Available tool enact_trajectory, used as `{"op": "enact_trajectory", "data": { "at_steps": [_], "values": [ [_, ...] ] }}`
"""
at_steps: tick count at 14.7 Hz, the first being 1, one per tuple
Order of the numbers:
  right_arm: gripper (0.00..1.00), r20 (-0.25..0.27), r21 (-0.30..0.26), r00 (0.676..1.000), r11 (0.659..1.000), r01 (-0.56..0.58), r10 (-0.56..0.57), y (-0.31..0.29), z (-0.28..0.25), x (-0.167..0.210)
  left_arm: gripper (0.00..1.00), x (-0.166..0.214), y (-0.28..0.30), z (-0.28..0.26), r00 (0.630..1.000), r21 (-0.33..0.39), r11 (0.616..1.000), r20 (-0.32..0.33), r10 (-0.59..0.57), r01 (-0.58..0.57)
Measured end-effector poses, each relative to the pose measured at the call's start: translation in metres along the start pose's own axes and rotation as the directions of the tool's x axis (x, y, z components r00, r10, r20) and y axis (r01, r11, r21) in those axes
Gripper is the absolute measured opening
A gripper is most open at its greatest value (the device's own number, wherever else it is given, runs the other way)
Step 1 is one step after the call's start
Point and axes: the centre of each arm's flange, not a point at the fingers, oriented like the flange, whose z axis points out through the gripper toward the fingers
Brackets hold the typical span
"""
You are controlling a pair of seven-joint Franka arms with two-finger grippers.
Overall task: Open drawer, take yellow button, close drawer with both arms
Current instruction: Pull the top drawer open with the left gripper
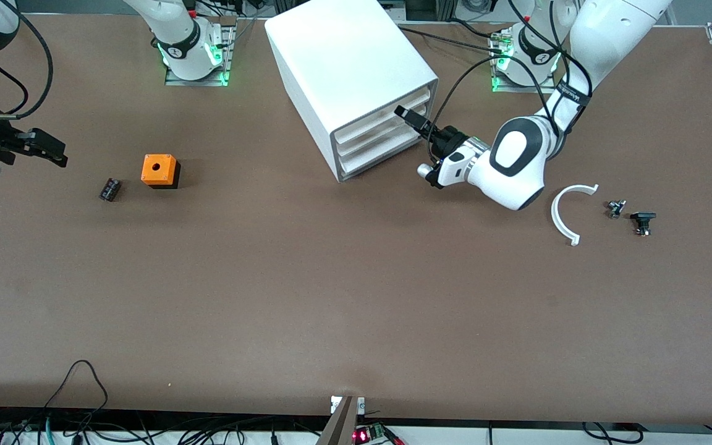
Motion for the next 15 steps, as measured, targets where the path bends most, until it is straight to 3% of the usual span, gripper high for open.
{"op": "enact_trajectory", "data": {
  "at_steps": [1, 4, 5, 7, 9, 11, 15],
  "values": [
    [1.00, 0.000, 0.000, 1.000, 1.000, 0.002, -0.002, 0.000, 0.000, 0.000, 0.58, -0.001, -0.001, 0.007, 1.000, 0.003, 1.000, 0.009, -0.002, 0.002],
    [1.00, 0.000, 0.000, 1.000, 1.000, 0.003, -0.003, 0.000, 0.000, 0.000, 0.57, -0.004, -0.002, 0.022, 1.000, 0.009, 1.000, 0.028, -0.006, 0.006],
    [1.00, 0.000, 0.000, 1.000, 1.000, 0.003, -0.003, 0.000, 0.000, 0.000, 0.53, -0.004, -0.003, 0.024, 1.000, 0.011, 1.000, 0.027, -0.007, 0.007],
    [1.00, 0.000, 0.002, 1.000, 1.000, 0.002, -0.002, 0.001, 0.000, 0.000, 0.27, -0.003, -0.004, 0.023, 1.000, 0.016, 1.000, 0.015, -0.007, 0.007],
    [1.00, 0.000, 0.027, 1.000, 1.000, -0.004, 0.004, -0.001, 0.000, 0.000, 0.16, -0.003, -0.002, 0.019, 1.000, 0.010, 1.000, 0.006, 0.014, -0.014],
    [1.00, 0.000, 0.043, 1.000, 0.999, -0.015, 0.015, 0.002, 0.001, 0.000, 0.16, -0.004, -0.008, -0.008, 0.999, 0.014, 1.000, -0.051, 0.011, -0.011],
    [1.00, 0.002, 0.061, 1.000, 0.998, -0.030, 0.030, 0.008, 0.002, -0.001, 0.15, -0.012, -0.023, -0.123, 0.961, 0.011, 1.000, -0.276, 0.009, -0.006]
  ]
}}
